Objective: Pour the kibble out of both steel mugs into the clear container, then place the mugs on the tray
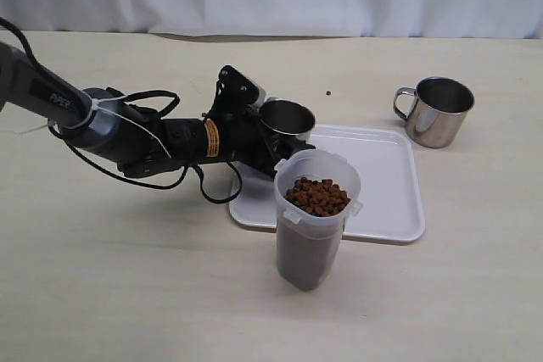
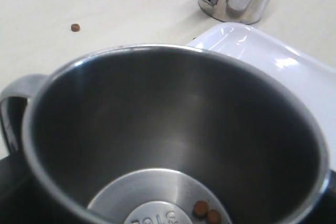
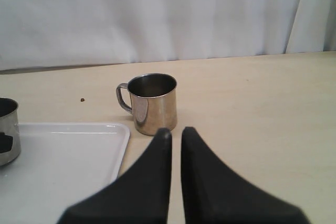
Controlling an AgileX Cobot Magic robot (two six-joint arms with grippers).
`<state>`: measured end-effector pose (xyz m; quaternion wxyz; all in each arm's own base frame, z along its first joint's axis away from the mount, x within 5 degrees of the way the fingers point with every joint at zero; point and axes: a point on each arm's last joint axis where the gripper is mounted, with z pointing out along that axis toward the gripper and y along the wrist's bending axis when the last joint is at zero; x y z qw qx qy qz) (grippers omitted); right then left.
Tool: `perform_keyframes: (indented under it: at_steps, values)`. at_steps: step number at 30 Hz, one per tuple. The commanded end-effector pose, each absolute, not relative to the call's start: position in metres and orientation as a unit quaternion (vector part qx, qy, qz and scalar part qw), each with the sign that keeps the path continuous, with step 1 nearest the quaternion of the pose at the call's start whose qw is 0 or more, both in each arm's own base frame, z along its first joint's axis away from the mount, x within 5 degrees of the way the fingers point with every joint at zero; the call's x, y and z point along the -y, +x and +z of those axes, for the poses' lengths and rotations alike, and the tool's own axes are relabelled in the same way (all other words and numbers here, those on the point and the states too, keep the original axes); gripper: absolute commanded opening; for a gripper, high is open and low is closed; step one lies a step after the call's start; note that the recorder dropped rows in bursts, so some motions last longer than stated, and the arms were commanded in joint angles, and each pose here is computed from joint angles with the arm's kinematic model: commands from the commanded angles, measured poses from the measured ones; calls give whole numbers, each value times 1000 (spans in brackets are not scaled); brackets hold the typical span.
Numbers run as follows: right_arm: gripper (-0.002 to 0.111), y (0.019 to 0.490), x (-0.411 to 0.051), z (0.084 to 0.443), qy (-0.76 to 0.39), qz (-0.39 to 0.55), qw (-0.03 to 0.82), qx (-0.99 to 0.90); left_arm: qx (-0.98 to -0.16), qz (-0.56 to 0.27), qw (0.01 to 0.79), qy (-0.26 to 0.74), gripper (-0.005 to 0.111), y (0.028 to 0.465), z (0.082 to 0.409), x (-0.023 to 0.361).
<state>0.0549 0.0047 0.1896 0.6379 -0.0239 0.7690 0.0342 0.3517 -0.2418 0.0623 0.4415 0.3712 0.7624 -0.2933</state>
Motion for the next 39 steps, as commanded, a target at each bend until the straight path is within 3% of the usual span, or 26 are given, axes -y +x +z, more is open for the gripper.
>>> perform_keyframes:
  at_steps: [1, 7, 10, 24, 32, 35, 36, 39]
  values:
    - [5, 55, -5, 188, -27, 31, 637, -770, -761, -298, 442, 370, 57, 350, 62, 245]
    - [5, 55, -5, 188, -27, 31, 637, -770, -761, -299, 442, 369, 79, 350, 63, 245]
    - [5, 55, -5, 188, -27, 31, 637, -770, -759, -299, 445, 369, 85, 351, 66, 245]
    - [5, 55, -5, 188, -27, 31, 637, -770, -741, -264, 494, 370, 85, 356, 136, 241]
    - [5, 55, -5, 188, -27, 31, 637, -770, -793, -235, 469, 309, 85, 353, 176, 228]
    - [5, 55, -5, 188, -27, 31, 637, -770, -851, -149, 453, 221, 73, 343, 215, 198]
    - [5, 55, -5, 188, -27, 31, 637, -770, -857, -104, 459, 211, 59, 332, 229, 182]
    - [5, 55, -5, 188, -27, 31, 637, -770, -861, -24, 466, 201, 35, 298, 252, 147]
